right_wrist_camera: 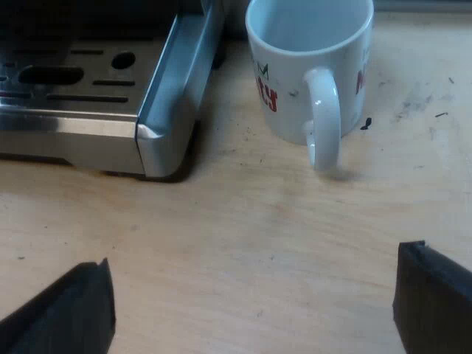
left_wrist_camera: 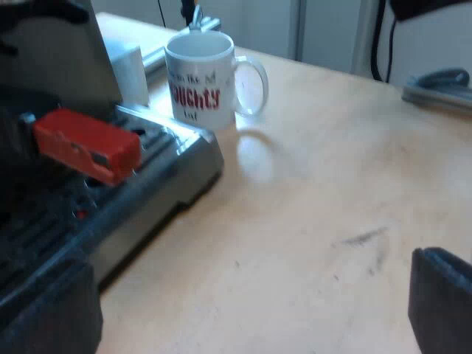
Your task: Place mug into machine
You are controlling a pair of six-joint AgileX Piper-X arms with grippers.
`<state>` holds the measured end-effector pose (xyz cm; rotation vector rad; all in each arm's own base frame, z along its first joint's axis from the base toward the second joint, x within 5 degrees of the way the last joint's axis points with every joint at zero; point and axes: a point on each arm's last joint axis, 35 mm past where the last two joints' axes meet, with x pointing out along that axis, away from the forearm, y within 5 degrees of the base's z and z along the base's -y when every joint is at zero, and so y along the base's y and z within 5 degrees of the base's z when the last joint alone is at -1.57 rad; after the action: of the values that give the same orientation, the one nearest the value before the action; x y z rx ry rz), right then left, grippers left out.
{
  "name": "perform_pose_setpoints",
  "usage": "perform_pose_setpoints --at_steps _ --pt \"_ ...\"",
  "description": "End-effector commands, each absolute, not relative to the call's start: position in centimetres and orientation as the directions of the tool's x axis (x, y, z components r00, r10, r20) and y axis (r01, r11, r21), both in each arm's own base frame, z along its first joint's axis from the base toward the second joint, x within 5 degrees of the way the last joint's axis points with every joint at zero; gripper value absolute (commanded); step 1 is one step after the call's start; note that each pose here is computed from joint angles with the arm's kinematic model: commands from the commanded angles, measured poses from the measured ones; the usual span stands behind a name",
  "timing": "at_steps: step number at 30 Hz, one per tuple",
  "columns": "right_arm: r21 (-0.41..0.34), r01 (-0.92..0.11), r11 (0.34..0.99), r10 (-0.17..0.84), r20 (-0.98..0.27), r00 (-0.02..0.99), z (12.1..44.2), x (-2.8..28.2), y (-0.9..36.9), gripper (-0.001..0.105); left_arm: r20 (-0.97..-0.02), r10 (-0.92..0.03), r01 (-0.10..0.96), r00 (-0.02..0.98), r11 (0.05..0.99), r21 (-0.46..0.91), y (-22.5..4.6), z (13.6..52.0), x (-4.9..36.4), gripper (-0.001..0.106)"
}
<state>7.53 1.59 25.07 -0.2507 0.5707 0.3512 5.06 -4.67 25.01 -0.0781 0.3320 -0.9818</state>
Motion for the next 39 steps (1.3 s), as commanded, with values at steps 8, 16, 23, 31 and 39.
perform_pose_setpoints --at_steps 8,16,23,31,39 --pt "-0.176 -0.376 0.910 0.254 -0.480 0.840 20.5 9.6 1.9 0.078 -0.235 -0.834 0.813 0.499 0.544 -0.208 -5.1 23.4 5.7 0.085" --pt "-0.252 -0.215 0.944 0.111 -0.371 0.922 16.6 10.6 1.5 0.078 -0.235 -0.834 0.813 0.499 0.544 -0.208 -5.1 23.4 5.7 0.085" --pt "-0.213 -0.187 0.959 0.115 -0.308 0.944 13.6 10.8 1.5 0.078 -0.229 -0.835 0.814 0.500 0.543 -0.204 -5.1 23.5 5.7 0.085" --pt "-0.193 -0.245 0.950 0.162 -0.367 0.916 12.5 11.7 1.8 0.078 -0.229 -0.835 0.814 0.500 0.543 -0.204 -5.1 23.5 5.7 0.085" --pt "-0.192 -0.246 0.950 0.161 -0.372 0.914 12.0 13.1 2.0 0.078 -0.229 -0.835 0.814 0.500 0.543 -0.204 -5.1 23.5 5.7 0.085"
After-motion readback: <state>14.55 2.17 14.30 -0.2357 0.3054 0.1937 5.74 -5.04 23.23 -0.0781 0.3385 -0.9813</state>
